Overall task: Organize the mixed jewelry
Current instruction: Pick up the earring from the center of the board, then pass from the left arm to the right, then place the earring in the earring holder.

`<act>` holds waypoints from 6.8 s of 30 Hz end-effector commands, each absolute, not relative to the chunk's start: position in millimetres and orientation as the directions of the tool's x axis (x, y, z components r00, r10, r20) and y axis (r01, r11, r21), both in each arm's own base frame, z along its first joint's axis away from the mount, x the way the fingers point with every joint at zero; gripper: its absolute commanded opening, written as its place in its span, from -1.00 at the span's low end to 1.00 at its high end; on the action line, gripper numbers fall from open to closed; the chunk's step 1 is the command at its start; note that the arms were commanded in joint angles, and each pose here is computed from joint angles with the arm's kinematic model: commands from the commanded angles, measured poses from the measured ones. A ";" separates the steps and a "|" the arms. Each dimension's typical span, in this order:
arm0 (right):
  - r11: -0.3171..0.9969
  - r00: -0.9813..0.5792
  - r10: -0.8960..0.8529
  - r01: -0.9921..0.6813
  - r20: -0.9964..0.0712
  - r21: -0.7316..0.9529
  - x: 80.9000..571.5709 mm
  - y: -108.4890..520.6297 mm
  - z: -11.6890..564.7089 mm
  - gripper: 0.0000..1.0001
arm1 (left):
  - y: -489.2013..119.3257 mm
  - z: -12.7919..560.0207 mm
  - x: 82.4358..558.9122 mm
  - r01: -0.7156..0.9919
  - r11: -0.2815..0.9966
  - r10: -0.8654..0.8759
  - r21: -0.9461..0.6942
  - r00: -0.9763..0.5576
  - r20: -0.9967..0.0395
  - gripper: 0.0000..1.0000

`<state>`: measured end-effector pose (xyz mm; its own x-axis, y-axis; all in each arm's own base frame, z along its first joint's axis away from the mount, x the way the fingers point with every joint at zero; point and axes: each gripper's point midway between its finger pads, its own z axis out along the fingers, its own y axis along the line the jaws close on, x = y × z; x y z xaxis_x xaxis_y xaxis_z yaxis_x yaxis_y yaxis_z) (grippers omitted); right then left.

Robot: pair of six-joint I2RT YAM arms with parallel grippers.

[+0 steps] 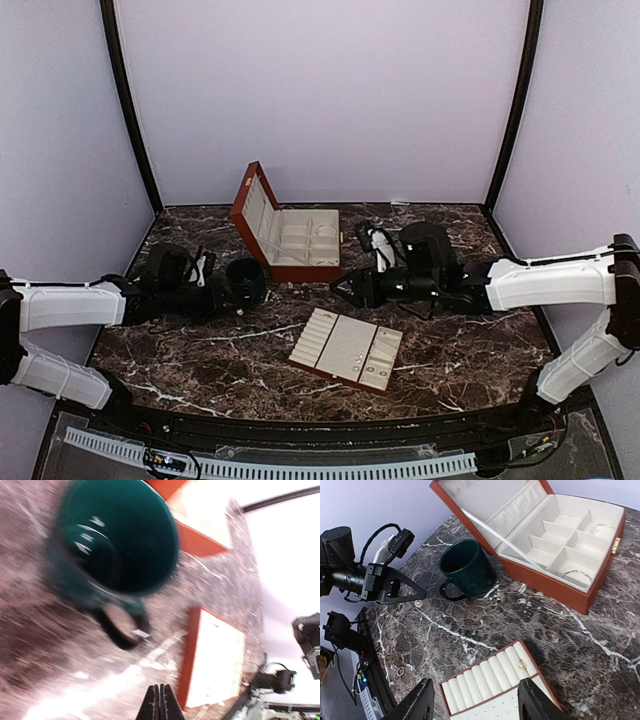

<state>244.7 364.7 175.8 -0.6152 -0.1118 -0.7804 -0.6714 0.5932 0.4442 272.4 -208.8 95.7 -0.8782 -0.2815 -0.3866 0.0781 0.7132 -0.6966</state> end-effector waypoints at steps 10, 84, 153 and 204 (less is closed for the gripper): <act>0.497 -0.636 -0.273 -0.736 -0.722 0.460 211.3 442.7 158.0 -0.01 | -266.9 137.5 261.0 0.051 0.564 -0.398 -0.824 -0.858 -0.325 -1.00; 0.539 -0.579 -0.296 -0.758 -0.760 0.368 229.2 469.3 153.0 -0.97 | -264.5 162.2 268.2 0.212 0.698 -0.285 -0.684 -0.794 -0.538 -0.06; 0.796 -0.909 -0.415 -0.379 -0.031 0.472 131.3 334.9 44.1 -0.96 | -168.2 230.0 326.9 0.466 0.875 0.177 -0.128 -0.556 -0.812 0.23; 0.869 -0.941 -0.338 -0.319 -0.019 0.378 147.0 330.8 24.0 -0.97 | -165.9 232.1 326.2 0.462 0.879 0.179 -0.118 -0.549 -0.817 0.25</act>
